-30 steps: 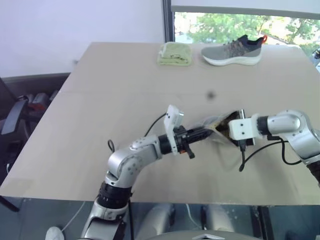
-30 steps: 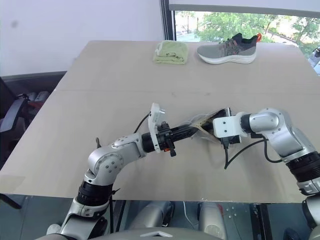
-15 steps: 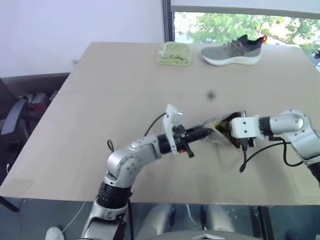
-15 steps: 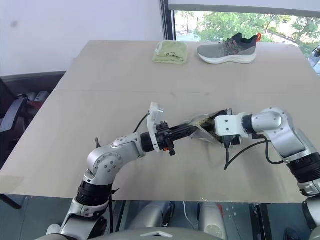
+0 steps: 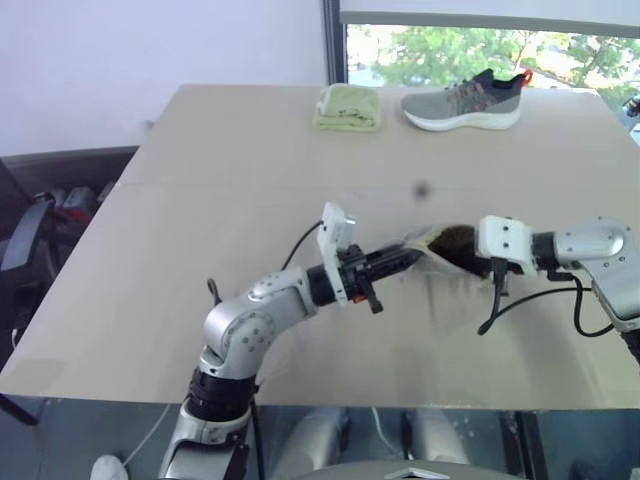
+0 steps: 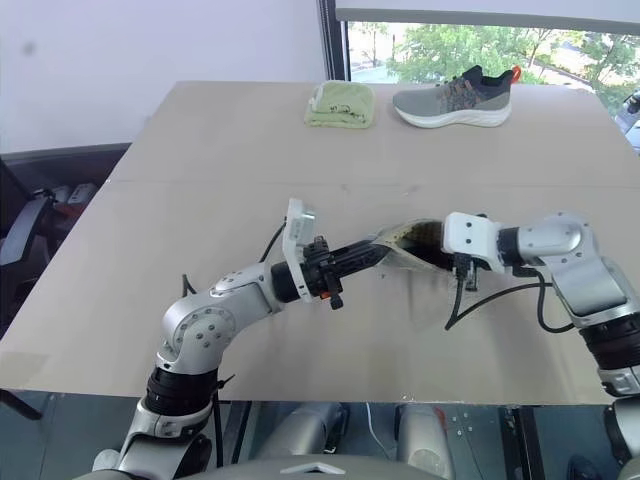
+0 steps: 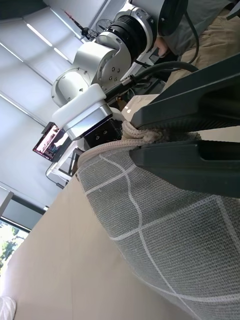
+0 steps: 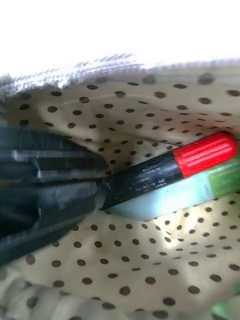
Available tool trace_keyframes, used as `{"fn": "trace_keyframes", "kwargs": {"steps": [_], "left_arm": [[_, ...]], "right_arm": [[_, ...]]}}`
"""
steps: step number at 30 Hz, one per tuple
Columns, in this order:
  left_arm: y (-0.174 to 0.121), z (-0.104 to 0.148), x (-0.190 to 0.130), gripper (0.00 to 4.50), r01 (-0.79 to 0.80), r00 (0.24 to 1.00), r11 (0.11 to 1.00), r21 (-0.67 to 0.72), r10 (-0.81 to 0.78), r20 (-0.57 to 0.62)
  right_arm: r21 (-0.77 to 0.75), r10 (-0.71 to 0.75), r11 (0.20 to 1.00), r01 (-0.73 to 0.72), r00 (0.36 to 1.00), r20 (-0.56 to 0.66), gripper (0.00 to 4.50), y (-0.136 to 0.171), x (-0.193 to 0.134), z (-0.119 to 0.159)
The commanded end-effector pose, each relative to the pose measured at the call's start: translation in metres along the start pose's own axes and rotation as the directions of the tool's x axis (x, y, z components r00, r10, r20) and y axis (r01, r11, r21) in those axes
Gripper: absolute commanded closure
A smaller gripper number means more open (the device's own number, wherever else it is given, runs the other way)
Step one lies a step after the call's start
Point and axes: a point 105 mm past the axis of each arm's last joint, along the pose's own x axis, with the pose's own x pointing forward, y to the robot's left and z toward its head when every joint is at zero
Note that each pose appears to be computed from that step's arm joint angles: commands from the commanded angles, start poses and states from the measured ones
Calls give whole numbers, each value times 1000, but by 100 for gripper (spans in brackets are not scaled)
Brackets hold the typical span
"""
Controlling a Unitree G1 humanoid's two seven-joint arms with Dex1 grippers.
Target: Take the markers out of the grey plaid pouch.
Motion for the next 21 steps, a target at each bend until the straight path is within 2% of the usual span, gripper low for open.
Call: {"fn": "trace_keyframes", "kwargs": {"steps": [1, 9, 12, 18, 21], "left_arm": [[-12, 13, -1, 450, 39, 998, 998, 39, -41, 50], [-11, 14, -1, 450, 37, 998, 999, 35, -39, 54], [-11, 15, -2, 450, 34, 998, 999, 35, -36, 56], [-11, 15, -3, 450, 28, 998, 999, 35, -30, 54], [-11, 15, -2, 450, 28, 998, 999, 34, -30, 54]], "right_arm": [[-47, -39, 998, 37, 999, -37, 442, -7, -10, -3], [-139, -76, 989, 45, 971, -226, 442, -13, -17, -44], [-113, -37, 994, 8, 964, -262, 363, -6, -18, -55], [-68, -7, 998, -12, 962, -272, 120, -1, -21, -60], [-65, -5, 998, -13, 965, -262, 37, -1, -20, -58]]}}
